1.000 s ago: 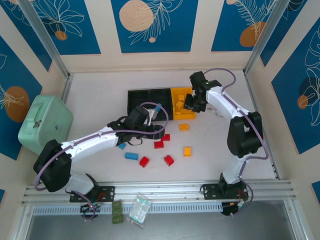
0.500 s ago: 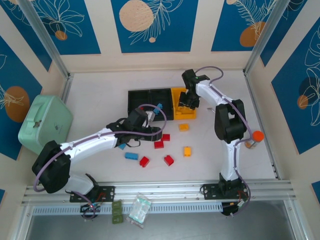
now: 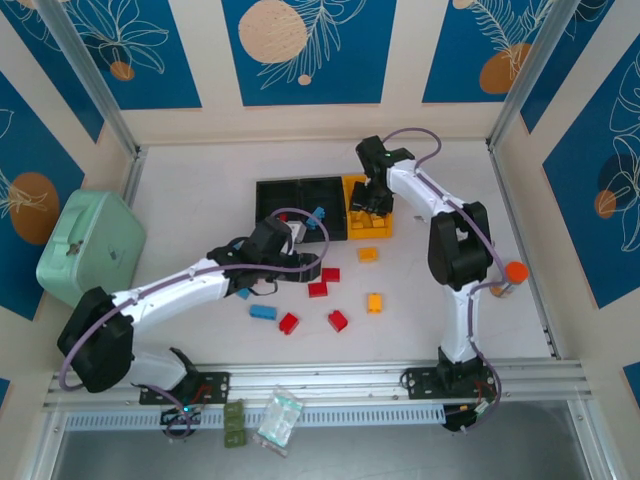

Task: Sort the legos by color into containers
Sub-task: Place the lego in the container, then pick up the lego from the center of the table.

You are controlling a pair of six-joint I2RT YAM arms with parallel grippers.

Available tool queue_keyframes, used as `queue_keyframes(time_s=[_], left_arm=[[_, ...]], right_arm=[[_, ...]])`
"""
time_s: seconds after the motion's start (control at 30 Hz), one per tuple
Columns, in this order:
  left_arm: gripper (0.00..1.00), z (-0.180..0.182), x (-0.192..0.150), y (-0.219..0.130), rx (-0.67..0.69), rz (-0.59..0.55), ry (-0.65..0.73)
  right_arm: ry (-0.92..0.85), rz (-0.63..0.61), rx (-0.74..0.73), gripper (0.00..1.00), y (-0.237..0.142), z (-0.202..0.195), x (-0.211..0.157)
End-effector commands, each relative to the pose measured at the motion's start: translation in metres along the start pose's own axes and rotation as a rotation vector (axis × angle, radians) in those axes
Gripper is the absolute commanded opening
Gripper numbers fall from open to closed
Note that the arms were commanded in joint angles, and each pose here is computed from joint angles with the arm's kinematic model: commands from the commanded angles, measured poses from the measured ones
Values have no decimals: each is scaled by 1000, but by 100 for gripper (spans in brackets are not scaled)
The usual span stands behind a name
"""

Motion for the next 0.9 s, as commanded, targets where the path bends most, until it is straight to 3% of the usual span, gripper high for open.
queue_keyframes(time_s=[0.0, 0.4, 0.6, 0.87], left_arm=[[61, 10, 1, -8, 26, -19, -25], [61, 18, -5, 3, 27, 48, -60], [61, 22, -10, 16, 27, 83, -84], [61, 24, -14, 23, 21, 96, -102]], right_arm=[[-27, -70, 59, 51, -42, 8, -9], [-64, -77, 169, 53, -58, -3, -71], [-52, -40, 180, 57, -42, -15, -102], [-72, 1, 120, 71, -11, -15, -125]])
Point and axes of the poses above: each hand's point on the last joint's axis, 136 mm out from that joint toward the fingers, its own y axis out along the fingers, its own z axis along the line the jaws close on, x = y × z, the point moved 5 cm from there along -y, back along the fingers, and after that the axes turned 7 degrees about -y, right-handed, at the moved point
